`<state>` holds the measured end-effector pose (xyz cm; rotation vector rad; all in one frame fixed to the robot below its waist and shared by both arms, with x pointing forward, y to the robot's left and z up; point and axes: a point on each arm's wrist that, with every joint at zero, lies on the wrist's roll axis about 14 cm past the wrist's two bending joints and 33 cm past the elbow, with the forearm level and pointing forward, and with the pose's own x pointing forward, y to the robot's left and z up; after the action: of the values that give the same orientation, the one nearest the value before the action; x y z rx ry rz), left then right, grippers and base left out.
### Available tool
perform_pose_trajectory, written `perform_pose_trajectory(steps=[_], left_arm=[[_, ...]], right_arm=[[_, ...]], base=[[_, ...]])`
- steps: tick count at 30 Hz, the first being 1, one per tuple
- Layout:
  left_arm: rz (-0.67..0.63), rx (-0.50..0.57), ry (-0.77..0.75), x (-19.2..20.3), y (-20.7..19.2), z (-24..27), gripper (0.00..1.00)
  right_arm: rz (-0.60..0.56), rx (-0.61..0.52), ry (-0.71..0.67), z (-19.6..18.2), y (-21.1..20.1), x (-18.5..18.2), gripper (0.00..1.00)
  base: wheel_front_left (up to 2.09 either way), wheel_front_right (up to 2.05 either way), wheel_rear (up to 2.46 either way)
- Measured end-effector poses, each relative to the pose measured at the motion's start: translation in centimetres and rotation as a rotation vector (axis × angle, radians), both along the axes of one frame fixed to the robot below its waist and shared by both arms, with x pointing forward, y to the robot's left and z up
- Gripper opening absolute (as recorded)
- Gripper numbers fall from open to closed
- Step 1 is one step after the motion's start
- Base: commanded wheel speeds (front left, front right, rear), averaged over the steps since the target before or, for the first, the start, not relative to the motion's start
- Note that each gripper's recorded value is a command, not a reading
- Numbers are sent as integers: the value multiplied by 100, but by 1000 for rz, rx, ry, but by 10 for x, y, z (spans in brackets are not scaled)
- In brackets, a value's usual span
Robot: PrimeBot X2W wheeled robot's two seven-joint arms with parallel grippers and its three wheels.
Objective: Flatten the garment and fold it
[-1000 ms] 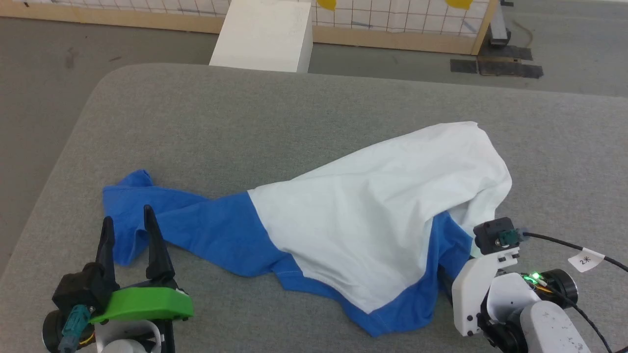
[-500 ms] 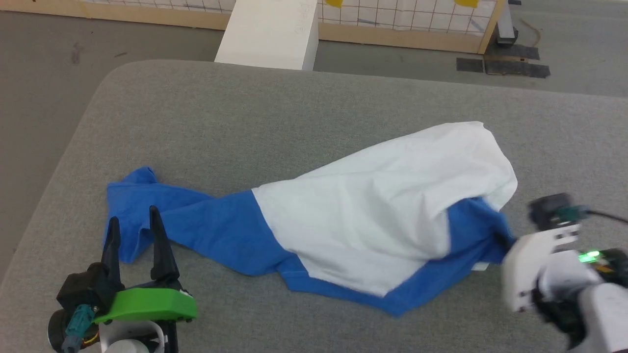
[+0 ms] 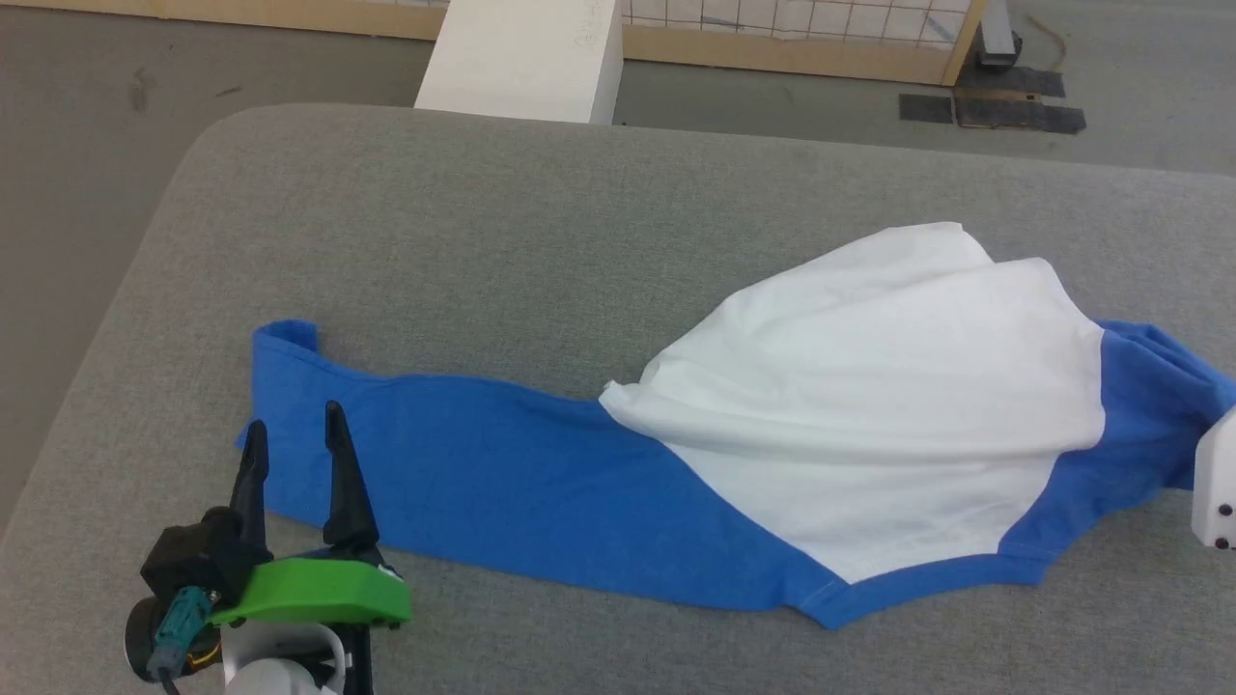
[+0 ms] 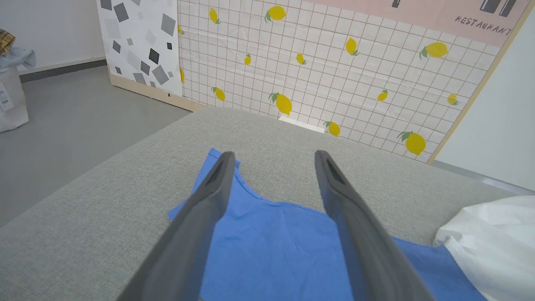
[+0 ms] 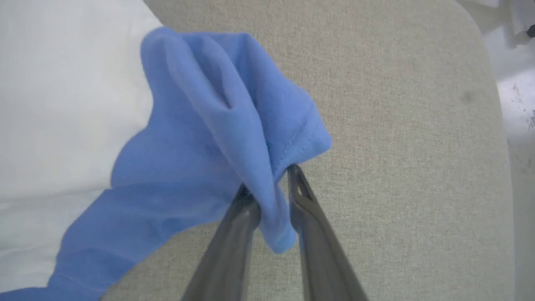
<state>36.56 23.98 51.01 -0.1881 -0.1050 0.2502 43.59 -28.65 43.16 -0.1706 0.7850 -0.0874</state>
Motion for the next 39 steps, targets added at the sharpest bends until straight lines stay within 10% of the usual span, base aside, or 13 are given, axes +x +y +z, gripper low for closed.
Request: perform_pose_trajectory(steps=[13,25,32,39], left_arm=[[-28,-20,-38,-7,-6,11,100],[-165,-134,27,-7,-53,-14,100],[-342,-347,386,-17,-120,-72,100],[-534,-318,767,-36,-179,-106,100]], right_arm=[[-61,134,-402,65,10,-2,100],[-147,292,-348,24,33,-78,100],[-162,293,-328,17,31,-85,100],[-161,294,-311,10,32,-83,100]], base=[[0,0,0],[0,0,0],[0,0,0],[0,0,0]])
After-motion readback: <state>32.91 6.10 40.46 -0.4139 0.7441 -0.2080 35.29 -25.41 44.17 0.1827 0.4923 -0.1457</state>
